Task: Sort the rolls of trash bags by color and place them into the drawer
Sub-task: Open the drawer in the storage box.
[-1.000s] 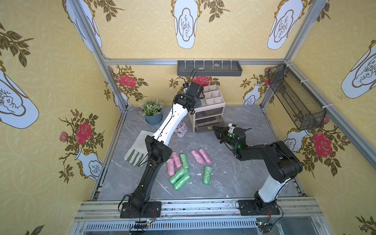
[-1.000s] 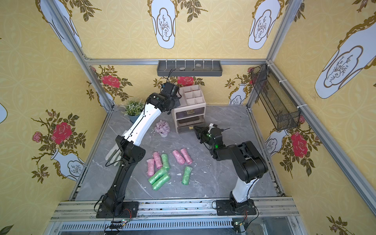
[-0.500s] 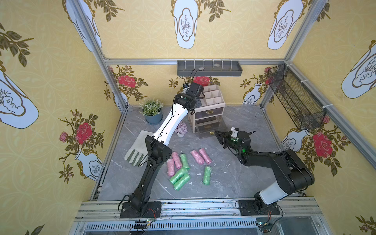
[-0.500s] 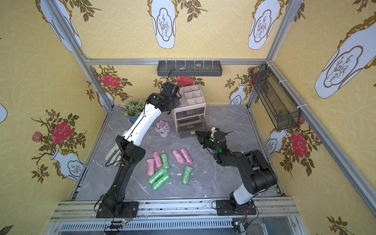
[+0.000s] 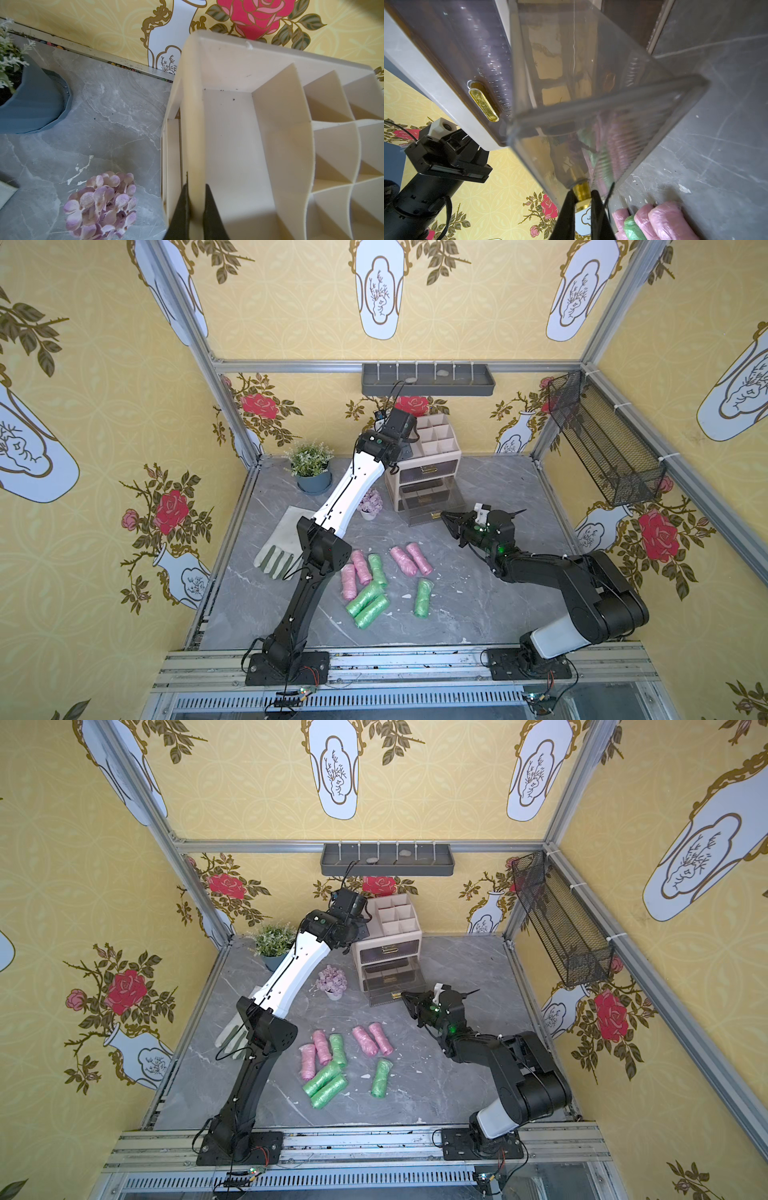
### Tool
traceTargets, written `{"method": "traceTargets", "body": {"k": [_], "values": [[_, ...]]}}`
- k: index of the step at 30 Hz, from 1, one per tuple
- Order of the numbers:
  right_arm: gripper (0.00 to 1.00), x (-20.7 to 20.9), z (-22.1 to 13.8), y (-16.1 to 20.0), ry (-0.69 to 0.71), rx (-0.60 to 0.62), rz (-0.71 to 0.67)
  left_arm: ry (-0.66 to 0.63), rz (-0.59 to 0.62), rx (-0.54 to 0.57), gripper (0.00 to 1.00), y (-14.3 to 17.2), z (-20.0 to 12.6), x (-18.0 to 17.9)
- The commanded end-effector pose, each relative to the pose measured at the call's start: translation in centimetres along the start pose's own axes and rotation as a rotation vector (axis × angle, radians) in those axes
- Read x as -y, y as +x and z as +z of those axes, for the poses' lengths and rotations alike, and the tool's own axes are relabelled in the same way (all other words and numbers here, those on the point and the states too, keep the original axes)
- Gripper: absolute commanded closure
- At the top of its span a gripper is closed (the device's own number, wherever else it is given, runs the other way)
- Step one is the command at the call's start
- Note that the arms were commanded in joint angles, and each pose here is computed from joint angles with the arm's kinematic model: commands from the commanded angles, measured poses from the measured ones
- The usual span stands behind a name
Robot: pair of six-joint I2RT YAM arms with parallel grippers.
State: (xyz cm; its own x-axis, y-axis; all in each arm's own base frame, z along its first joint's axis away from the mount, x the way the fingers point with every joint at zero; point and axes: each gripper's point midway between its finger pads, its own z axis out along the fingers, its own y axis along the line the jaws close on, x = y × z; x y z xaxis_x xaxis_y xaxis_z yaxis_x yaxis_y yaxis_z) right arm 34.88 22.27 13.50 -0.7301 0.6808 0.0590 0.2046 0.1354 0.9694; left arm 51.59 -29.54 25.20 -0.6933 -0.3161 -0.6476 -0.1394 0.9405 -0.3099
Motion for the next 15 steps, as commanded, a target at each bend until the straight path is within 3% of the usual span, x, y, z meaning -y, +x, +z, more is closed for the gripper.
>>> {"method": "traceTargets", "body": {"k": [1,10,15], "values": [[0.92,1.32,-0.13,0.73,0.042,-0.043,0.011,-0.083,0.008,-0.182,1.0,4.78,1.71,-2.21],[0.9,1.16,-0.15,0.9,0.042,-0.061,0.007,-0.081,0.005,-0.181,1.0,4.7,1.68,-2.18],[0.79,1.0,-0.37,0.72,0.049,-0.056,-0.005,-0.083,0.003,-0.181,1.0,4.68,1.65,-2.26]]}}
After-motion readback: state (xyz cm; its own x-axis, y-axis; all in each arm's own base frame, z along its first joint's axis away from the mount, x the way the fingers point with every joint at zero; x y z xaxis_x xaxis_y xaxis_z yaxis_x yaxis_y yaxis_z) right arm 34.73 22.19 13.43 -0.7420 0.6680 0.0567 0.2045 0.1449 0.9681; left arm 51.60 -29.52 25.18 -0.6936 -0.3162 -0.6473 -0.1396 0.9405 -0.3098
